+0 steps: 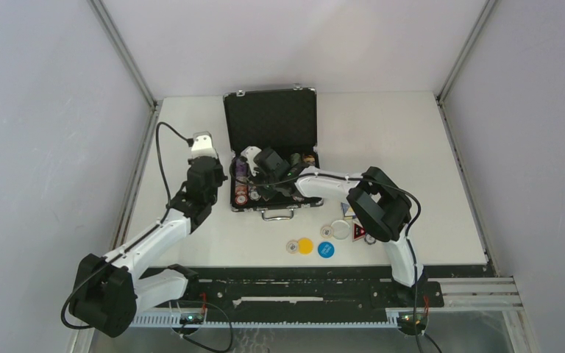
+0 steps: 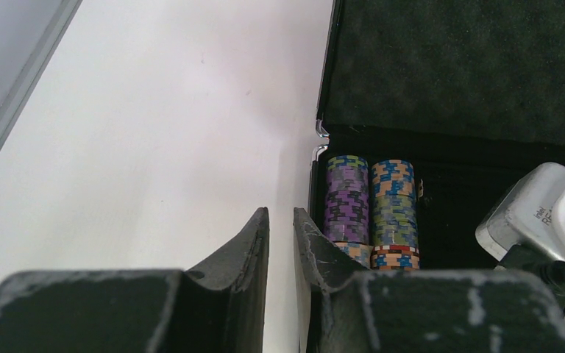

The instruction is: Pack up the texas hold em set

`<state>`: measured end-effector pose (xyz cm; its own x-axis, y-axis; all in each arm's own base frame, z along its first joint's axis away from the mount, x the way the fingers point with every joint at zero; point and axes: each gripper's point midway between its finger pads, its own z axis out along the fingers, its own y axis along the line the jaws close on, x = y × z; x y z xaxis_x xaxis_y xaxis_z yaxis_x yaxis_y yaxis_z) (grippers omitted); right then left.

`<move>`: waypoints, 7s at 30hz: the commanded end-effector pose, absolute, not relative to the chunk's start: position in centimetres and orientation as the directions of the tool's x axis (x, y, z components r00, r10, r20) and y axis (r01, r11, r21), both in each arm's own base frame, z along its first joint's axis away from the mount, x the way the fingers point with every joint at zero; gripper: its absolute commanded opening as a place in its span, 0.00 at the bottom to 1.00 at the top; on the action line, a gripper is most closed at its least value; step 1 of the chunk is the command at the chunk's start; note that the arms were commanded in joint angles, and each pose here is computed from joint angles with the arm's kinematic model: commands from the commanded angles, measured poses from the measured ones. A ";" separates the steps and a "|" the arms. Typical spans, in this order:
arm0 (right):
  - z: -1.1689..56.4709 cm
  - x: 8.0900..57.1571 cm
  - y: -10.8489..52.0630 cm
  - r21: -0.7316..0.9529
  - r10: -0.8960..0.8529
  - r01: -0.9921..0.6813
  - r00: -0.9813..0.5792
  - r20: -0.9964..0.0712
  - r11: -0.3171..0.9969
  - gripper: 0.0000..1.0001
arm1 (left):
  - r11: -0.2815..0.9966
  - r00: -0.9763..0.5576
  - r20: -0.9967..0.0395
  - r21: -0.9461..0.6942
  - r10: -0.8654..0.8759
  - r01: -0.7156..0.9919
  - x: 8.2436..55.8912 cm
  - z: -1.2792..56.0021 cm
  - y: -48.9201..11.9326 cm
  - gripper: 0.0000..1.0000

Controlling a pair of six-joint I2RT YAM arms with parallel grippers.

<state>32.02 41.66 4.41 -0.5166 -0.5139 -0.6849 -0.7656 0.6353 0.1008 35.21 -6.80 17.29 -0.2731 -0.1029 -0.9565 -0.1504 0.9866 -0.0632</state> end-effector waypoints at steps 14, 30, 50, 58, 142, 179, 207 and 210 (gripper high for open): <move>7.1 35.0 42.9 0.029 -0.452 -0.742 -0.438 -0.777 0.669 0.00 | 0.985 -0.242 -0.963 -0.085 -0.120 -0.148 35.5 17.9 -6.8 0.23; 9.2 35.4 42.1 0.012 -0.406 -0.714 -0.412 -0.816 0.700 0.45 | 0.987 -0.243 -0.962 -0.091 -0.122 -0.134 35.6 17.9 -7.1 0.22; 10.1 32.4 41.6 0.078 -0.399 -0.750 -0.434 -0.808 0.657 0.00 | 0.985 -0.232 -0.962 -0.118 -0.144 -0.122 35.4 18.3 -7.4 0.22; 8.1 30.9 43.5 0.161 -0.406 -0.779 -0.477 -0.780 0.606 0.00 | 0.984 -0.222 -0.964 -0.116 -0.144 -0.133 35.0 18.5 -7.0 0.22; 14.7 28.5 34.4 0.133 -0.285 -0.688 -0.459 -0.842 0.714 0.33 | 0.985 -0.209 -0.971 -0.143 -0.121 0.096 35.0 19.3 -11.4 0.22; 7.2 21.3 8.1 0.202 0.328 0.259 -0.694 -0.641 0.944 0.69 | 0.952 -0.259 -0.966 -0.098 -0.021 0.289 32.5 21.9 -22.3 0.74; 3.6 16.6 7.8 0.172 0.432 0.407 -0.728 -0.532 0.897 0.84 | 0.945 -0.239 -0.971 -0.102 -0.026 0.311 31.9 21.7 -22.0 0.72; 3.5 16.7 8.0 0.181 0.433 0.401 -0.733 -0.525 0.898 0.85 | 0.943 -0.243 -0.970 -0.101 -0.023 0.316 31.8 21.6 -22.1 0.72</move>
<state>16.34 8.04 3.40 -0.7537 0.4103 -0.5134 0.3847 0.9088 0.1615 31.92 -21.97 20.35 -0.2774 0.0118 -0.9607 0.3073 0.9485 -0.0771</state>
